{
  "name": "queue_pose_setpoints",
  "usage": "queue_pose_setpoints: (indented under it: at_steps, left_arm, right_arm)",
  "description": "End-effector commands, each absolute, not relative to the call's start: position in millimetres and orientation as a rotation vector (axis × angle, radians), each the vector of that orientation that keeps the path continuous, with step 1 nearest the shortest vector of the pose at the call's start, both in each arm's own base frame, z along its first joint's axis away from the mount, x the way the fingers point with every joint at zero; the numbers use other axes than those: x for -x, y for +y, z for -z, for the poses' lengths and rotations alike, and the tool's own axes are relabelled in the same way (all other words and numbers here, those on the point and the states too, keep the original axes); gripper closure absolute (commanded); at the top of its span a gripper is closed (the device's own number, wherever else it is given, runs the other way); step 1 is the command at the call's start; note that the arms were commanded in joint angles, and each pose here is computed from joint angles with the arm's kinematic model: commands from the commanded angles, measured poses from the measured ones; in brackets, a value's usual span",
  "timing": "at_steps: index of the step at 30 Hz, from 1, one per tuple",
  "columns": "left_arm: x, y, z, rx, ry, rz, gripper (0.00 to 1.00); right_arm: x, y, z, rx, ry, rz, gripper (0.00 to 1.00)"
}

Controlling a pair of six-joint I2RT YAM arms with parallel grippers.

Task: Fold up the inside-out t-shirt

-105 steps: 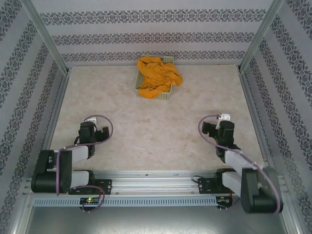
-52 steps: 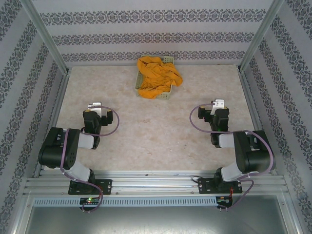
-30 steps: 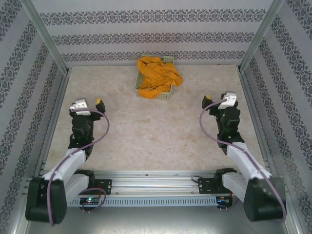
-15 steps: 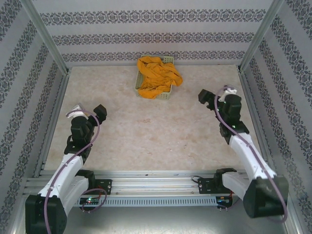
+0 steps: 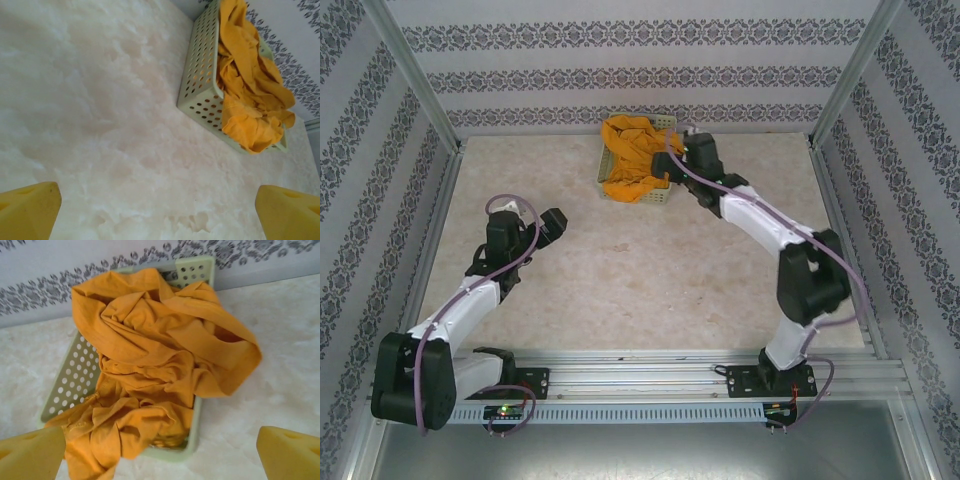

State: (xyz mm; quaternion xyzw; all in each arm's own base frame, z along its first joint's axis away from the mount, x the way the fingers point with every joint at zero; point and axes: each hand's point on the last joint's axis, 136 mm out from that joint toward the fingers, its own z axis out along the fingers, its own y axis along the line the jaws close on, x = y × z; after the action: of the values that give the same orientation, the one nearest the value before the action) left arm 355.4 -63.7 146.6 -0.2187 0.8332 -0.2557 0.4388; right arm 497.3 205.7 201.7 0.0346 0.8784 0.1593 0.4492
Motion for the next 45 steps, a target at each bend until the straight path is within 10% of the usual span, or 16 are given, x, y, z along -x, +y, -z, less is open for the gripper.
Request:
queue_pose_setpoints:
  at_steps: [1, 25, 37, 45]
  left_arm:
    - [-355, -74, -150, 0.514, 2.084, 0.664, 0.00]
    - [-361, -83, -143, 0.495, 2.064, 0.727, 0.00]
    - [-353, -80, -155, 0.502, 2.046, 0.719, 0.00]
    - [-350, -84, -158, 0.490, 2.077, 0.741, 0.00]
  right_arm:
    - [-517, 219, -185, -0.030, 2.241, -0.271, 0.02]
    - [-572, 238, -59, -0.222, 2.572, 0.025, 0.05]
    - [-556, 140, -53, -0.546, 2.633, 0.169, 0.69]
    - [-533, 35, -74, -0.741, 2.607, 0.245, 0.89]
